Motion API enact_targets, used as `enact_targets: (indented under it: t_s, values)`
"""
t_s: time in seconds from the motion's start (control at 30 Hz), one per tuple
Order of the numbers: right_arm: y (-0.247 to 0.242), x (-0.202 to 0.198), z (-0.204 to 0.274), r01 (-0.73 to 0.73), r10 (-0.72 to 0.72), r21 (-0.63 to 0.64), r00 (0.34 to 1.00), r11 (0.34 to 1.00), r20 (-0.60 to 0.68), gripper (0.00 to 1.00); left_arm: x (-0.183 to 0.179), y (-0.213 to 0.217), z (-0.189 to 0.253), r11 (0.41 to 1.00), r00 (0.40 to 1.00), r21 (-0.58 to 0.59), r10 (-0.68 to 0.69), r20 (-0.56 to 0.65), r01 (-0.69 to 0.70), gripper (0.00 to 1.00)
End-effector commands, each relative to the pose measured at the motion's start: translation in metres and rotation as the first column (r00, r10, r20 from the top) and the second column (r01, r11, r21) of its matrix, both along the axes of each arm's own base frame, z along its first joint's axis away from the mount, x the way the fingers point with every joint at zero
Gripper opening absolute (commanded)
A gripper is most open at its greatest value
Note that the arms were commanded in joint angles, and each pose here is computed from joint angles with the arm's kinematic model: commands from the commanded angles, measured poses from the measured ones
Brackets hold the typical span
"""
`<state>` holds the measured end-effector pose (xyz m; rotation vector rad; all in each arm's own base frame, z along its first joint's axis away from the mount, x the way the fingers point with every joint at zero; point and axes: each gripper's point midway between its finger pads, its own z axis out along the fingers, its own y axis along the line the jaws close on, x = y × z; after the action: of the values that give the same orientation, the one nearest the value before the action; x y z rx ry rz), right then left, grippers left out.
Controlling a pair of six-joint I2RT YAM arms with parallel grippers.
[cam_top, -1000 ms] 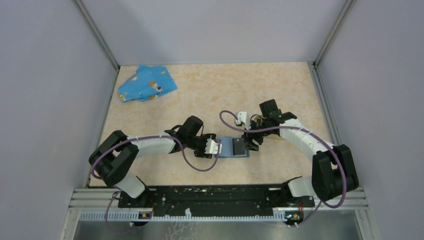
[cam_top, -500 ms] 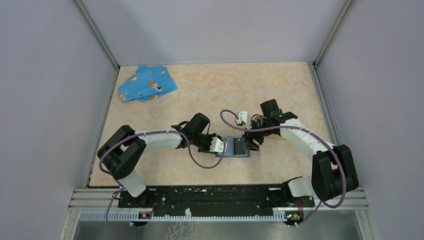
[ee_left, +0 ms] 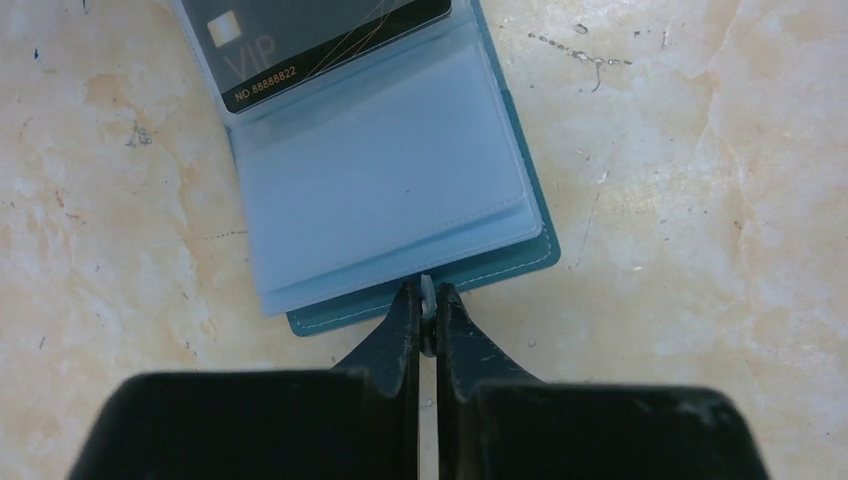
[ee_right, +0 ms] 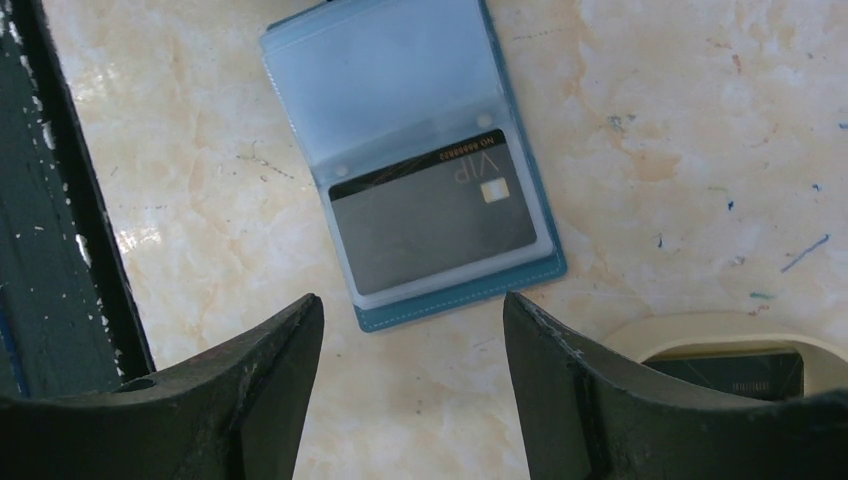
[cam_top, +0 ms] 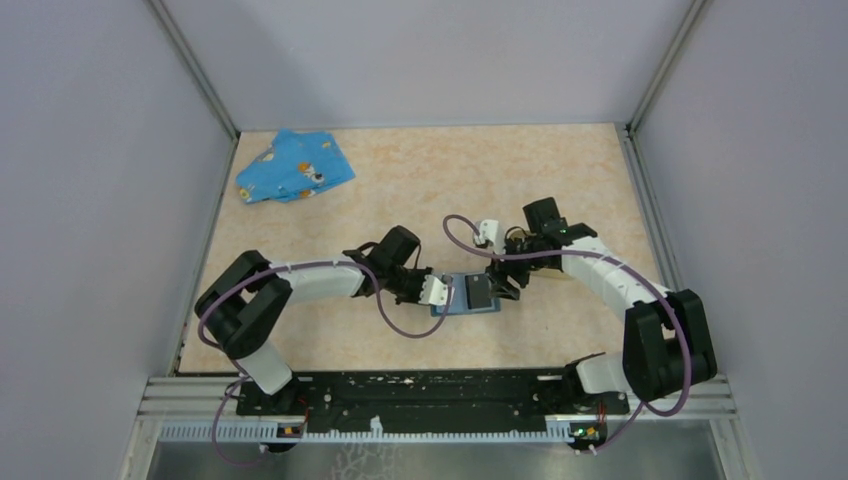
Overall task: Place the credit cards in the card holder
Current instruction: Close the card holder at the center of the board.
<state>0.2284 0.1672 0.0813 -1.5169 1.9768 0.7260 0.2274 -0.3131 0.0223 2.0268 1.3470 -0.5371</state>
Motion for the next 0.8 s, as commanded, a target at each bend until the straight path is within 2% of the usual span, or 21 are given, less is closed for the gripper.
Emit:
enact_targets:
  t_s: [0.0,0.23,0.5,0.67,0.77]
  values:
    - [-0.008,0.022,0.001,0.101,-0.101,-0.016,0.995,0.995,0.013,0.66,-0.020,0.020,-0.009,0.998,0.998,0.060,0.005,-0.057,-0.002,0.00]
    - [-0.016,0.032,-0.025,0.252,-0.262,-0.094,0.958,0.963,-0.114,0.61,-0.025,0.019,0.015,0.998,0.999,-0.049,0.032,-0.014,-0.032,0.00]
    - [0.010,0.022,-0.039,0.323,-0.333,-0.103,0.827,0.941,-0.452,0.60,-0.035,0.009,0.063,0.962,0.998,-0.265,0.066,0.002,-0.063,0.00]
    - [0.027,0.016,-0.031,0.352,-0.313,-0.042,0.766,0.935,-0.561,0.56,-0.045,-0.004,0.091,0.918,0.998,-0.392,0.045,-0.048,-0.061,0.00]
    - [0.029,0.017,-0.033,0.379,-0.334,-0.043,0.746,0.924,-0.576,0.49,-0.046,-0.020,0.115,0.870,0.997,-0.491,0.014,-0.076,-0.050,0.00]
